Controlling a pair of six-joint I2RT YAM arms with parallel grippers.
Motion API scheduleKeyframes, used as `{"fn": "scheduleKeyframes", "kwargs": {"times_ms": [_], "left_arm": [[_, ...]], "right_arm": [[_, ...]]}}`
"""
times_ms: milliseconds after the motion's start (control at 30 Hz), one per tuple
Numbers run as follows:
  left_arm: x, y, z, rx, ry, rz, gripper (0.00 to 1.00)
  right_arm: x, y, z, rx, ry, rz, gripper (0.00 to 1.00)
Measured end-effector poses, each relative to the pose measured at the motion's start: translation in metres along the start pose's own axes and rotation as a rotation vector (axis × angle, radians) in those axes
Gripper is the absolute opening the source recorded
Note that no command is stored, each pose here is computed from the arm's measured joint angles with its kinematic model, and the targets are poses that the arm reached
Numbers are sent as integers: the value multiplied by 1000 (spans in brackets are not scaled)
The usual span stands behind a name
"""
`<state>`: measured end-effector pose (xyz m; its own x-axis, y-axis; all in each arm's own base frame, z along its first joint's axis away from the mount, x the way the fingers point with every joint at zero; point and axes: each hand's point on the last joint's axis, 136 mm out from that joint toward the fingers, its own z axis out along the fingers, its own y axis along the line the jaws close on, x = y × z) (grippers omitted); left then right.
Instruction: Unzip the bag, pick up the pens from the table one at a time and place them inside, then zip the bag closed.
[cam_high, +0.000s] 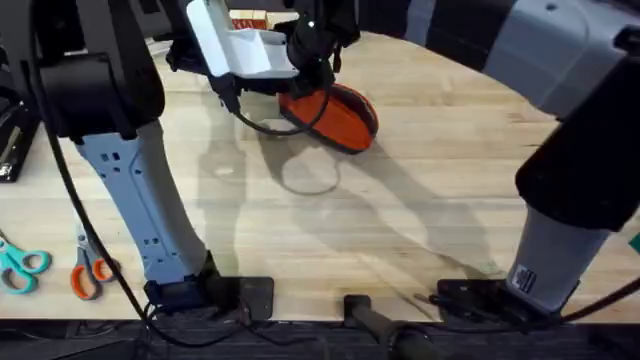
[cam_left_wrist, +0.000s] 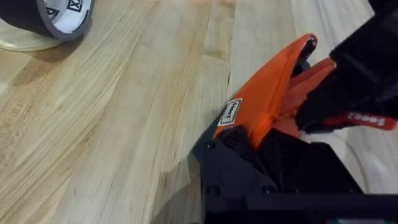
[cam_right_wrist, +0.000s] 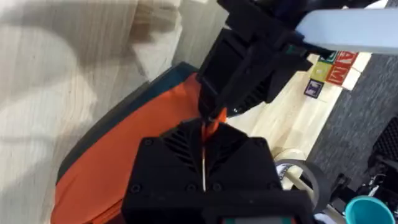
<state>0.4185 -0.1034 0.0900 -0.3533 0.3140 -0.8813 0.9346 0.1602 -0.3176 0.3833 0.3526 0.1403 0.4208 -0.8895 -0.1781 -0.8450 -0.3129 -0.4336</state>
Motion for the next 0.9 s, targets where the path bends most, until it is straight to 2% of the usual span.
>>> {"fn": "scheduleKeyframes", "kwargs": {"times_ms": [467,900], "left_arm": [[0,0,1,0,2,4,42],[0,0,1,1,3,5,41]], "right_arm": [[10,4,0,-25,14,19,30],[23,11,-2,-49,82,38,29]]}}
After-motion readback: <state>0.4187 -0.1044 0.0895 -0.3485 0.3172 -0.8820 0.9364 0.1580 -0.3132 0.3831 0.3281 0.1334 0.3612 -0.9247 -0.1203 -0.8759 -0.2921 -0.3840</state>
